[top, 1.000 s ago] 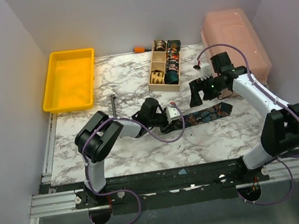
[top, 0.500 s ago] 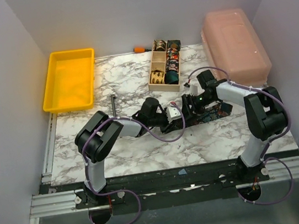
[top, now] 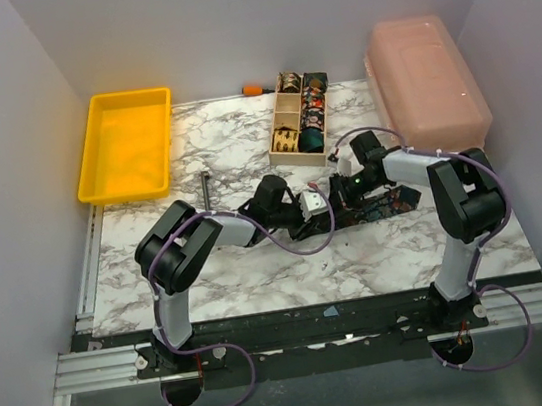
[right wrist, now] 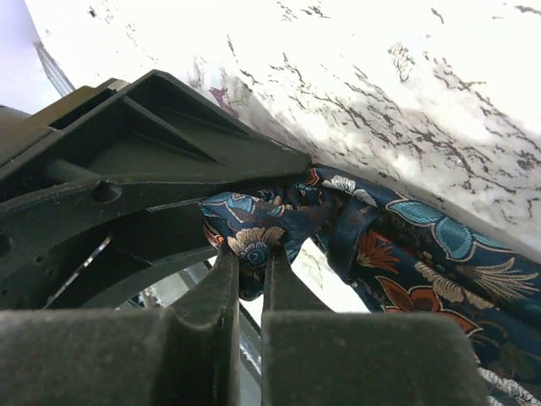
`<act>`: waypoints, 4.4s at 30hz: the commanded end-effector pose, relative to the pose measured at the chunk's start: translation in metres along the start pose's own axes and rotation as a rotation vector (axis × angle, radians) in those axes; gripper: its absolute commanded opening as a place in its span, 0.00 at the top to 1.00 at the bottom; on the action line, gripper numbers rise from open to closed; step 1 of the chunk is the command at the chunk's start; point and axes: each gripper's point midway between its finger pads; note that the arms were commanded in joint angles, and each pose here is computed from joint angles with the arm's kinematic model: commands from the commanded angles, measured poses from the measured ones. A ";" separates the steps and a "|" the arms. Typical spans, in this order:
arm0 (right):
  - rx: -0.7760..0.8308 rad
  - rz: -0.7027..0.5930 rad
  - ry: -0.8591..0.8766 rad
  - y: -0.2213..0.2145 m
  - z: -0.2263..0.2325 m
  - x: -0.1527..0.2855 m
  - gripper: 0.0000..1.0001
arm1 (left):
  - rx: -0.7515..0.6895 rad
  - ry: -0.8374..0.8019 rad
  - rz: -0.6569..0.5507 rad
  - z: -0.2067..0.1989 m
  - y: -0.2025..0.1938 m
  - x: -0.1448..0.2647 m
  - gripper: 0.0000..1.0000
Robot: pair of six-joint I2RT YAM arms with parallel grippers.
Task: Roll the ties
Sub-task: Roll the tie at the center of the board.
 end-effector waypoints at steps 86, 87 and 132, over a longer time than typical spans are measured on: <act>0.045 0.273 -0.014 -0.024 -0.092 -0.014 1.00 | 0.079 0.051 -0.298 -0.006 0.090 0.078 0.02; 0.043 0.281 0.001 -0.028 -0.091 -0.015 1.00 | 0.057 0.064 -0.355 -0.014 0.092 0.086 0.02; 0.092 0.235 0.053 -0.013 -0.056 -0.009 0.63 | 0.054 0.157 0.154 -0.014 -0.049 0.011 0.76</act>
Point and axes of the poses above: each gripper's point midway between its finger pads, its own x axis back along the fingers, its own z axis along the line the jaws close on, y = z × x, and after that the axes turned 3 degrees about -x, right-handed
